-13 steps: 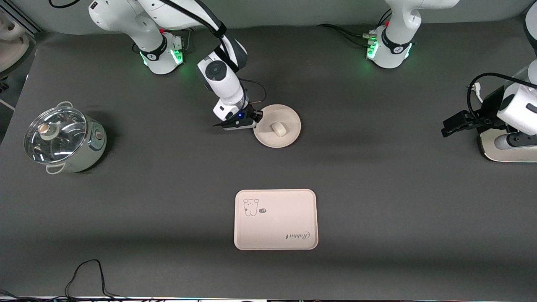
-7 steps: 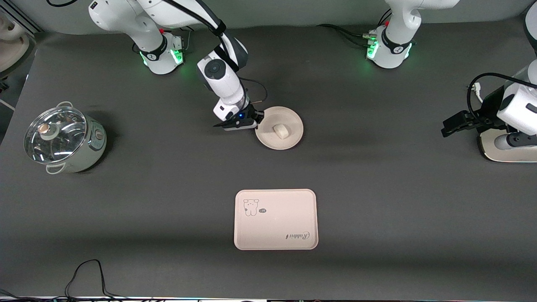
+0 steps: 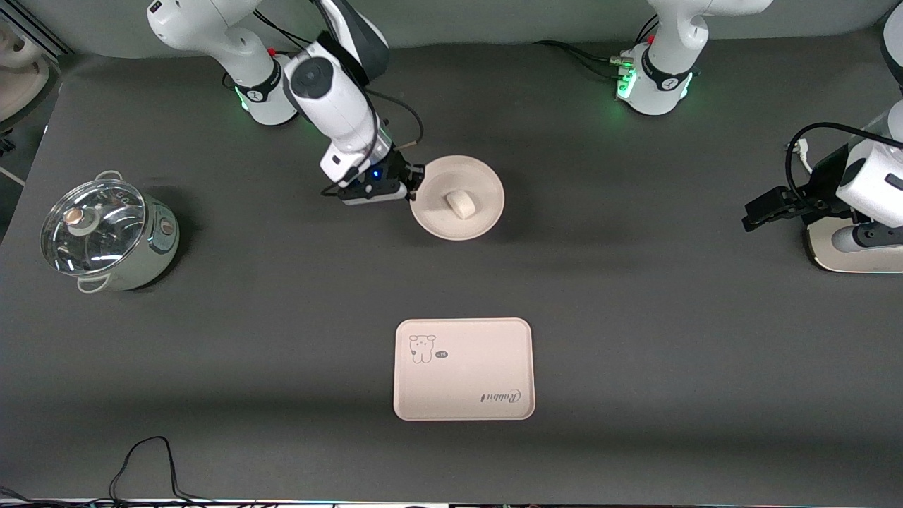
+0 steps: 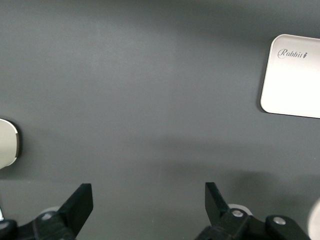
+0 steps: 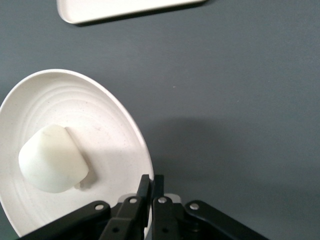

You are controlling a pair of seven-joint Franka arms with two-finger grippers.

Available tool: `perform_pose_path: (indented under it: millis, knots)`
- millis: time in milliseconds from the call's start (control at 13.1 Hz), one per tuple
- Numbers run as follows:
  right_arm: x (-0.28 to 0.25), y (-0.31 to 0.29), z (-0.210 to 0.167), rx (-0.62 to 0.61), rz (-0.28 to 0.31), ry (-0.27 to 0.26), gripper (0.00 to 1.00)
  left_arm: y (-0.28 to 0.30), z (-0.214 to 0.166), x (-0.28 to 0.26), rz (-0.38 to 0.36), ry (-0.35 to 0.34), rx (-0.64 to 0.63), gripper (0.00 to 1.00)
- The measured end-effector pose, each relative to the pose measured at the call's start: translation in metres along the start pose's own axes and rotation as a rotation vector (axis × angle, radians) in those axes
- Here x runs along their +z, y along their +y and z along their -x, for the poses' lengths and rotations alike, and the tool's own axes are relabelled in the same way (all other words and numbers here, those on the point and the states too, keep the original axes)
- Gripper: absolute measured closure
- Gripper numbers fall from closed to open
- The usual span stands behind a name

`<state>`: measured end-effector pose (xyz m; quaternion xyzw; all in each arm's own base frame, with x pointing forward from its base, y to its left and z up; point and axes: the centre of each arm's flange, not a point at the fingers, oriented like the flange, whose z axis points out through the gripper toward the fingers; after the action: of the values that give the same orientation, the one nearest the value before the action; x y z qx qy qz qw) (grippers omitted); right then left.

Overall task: Place bun in plate and plate on tray
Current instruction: 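Carry the plate with the right gripper onto the rabbit tray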

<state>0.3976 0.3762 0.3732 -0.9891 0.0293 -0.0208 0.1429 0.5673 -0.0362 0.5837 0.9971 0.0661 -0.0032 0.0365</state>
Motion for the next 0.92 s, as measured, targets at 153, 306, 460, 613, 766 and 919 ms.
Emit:
perform_pose_path:
  millis: [153, 306, 460, 613, 766, 919]
  knots:
    - [-0.011, -0.009, -0.004, 0.015, -0.029, 0.001, 0.96, 0.0, 0.0, 0.0, 0.0, 0.001, 0.0, 0.0]
    - [-0.007, -0.012, -0.015, 0.027, -0.033, 0.002, 0.96, 0.0, 0.0, -0.001, 0.001, 0.005, 0.0, 0.0]
    - [0.004, -0.014, -0.044, 0.042, -0.035, 0.011, 0.96, 0.0, -0.001, -0.001, 0.001, 0.007, 0.0, 0.0]
    - [0.013, -0.011, -0.089, 0.061, -0.043, 0.036, 0.96, 0.0, -0.001, -0.001, 0.001, 0.007, 0.0, 0.0]
    - [0.022, -0.003, -0.137, 0.083, -0.052, 0.062, 0.96, 0.001, -0.001, -0.001, 0.001, 0.007, 0.0, 0.0]
    - [0.032, -0.005, -0.177, 0.1, -0.063, 0.074, 0.96, -0.001, -0.002, -0.001, -0.011, 0.009, 0.002, 0.0]
